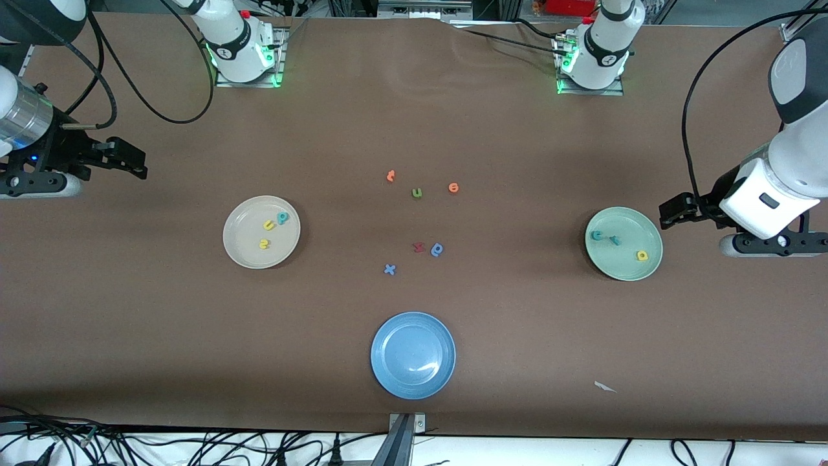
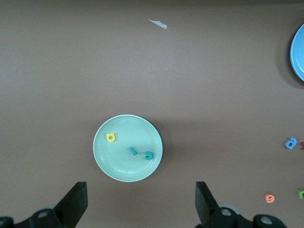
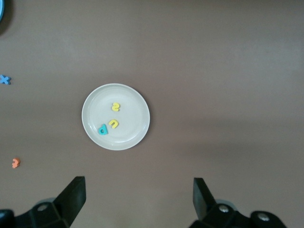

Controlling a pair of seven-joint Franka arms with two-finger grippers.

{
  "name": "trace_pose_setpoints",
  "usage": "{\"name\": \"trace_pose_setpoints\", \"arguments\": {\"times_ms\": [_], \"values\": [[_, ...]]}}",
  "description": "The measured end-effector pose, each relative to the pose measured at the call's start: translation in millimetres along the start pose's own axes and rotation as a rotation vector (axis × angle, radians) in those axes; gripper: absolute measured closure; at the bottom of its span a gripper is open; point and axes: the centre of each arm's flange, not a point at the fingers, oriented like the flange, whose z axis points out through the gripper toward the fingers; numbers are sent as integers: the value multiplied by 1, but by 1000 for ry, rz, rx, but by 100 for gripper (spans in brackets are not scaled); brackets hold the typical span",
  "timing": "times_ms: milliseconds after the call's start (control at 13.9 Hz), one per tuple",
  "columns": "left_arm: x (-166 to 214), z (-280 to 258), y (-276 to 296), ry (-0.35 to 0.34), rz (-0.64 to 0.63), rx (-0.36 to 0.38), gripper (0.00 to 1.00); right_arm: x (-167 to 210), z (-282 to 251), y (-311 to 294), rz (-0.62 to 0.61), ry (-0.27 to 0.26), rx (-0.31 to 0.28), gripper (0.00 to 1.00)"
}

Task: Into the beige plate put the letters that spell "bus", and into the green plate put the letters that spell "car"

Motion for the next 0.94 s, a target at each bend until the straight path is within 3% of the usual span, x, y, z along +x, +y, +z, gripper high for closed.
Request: {"name": "trace_pose_setpoints", "arguments": {"times_ms": [936], "values": [[0,0,0,0,1,0,0,-1,-4,15,27,-2,5,0]]}}
